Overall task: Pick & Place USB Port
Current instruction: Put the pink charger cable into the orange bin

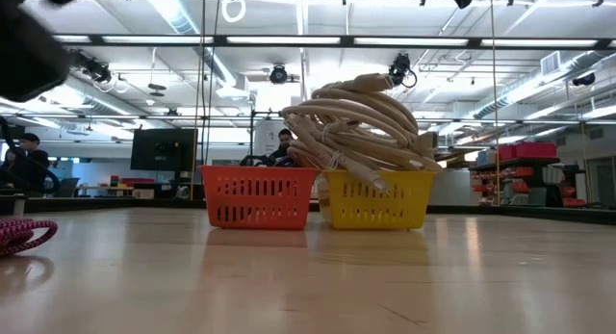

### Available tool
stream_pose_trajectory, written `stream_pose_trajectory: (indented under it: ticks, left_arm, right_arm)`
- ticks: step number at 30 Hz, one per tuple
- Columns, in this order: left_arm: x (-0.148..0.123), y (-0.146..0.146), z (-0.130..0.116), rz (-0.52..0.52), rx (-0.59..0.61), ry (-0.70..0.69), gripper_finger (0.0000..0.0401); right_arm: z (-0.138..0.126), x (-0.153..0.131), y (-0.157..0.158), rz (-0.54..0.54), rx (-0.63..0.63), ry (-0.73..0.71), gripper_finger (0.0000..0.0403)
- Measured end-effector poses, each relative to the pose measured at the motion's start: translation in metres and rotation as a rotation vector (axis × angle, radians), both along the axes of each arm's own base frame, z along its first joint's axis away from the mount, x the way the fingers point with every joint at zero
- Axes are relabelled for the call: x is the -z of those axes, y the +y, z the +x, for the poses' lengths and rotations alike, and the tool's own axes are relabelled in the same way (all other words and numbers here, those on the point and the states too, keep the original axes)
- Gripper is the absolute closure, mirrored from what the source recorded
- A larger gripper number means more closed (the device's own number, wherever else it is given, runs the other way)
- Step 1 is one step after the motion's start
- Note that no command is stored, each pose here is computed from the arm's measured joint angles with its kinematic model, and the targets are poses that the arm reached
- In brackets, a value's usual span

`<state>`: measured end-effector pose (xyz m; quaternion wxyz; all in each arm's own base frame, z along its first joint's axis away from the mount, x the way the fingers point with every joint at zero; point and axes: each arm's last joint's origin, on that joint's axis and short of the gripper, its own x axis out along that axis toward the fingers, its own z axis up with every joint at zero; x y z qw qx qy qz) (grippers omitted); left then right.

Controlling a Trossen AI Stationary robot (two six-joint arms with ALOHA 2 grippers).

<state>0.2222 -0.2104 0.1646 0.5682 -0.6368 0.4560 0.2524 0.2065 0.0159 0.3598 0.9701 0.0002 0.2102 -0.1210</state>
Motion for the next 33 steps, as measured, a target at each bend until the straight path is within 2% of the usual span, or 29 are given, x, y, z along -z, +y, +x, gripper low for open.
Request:
stream_pose_trajectory:
  ticks: [3,9,12,19,28,33]
  left_arm:
    - [0.012,-0.005,0.000,-0.003,0.006,0.091,0.0259]
    - [-0.001,-0.009,0.014,0.014,-0.101,-0.016,0.0259]
    - [-0.003,-0.012,0.023,0.003,-0.081,-0.020,0.0259]
    - [0.012,-0.017,0.036,-0.027,-0.017,0.076,0.0259]
    - [0.016,-0.009,0.045,-0.015,-0.057,0.075,0.0259]
    - [0.032,-0.006,0.053,-0.040,0.007,0.142,0.0259]
  right_arm:
    - [-0.001,0.002,0.001,-0.005,-0.038,0.025,0.0342]
    - [-0.004,0.004,0.001,-0.012,-0.063,0.064,0.0342]
    - [-0.004,0.004,0.001,-0.028,-0.071,0.064,0.0342]
    - [-0.005,0.002,0.001,-0.049,-0.081,0.058,0.0342]
    - [-0.005,0.002,0.001,-0.055,-0.083,0.055,0.0342]
    - [-0.005,0.002,0.001,-0.053,-0.082,0.055,0.0342]
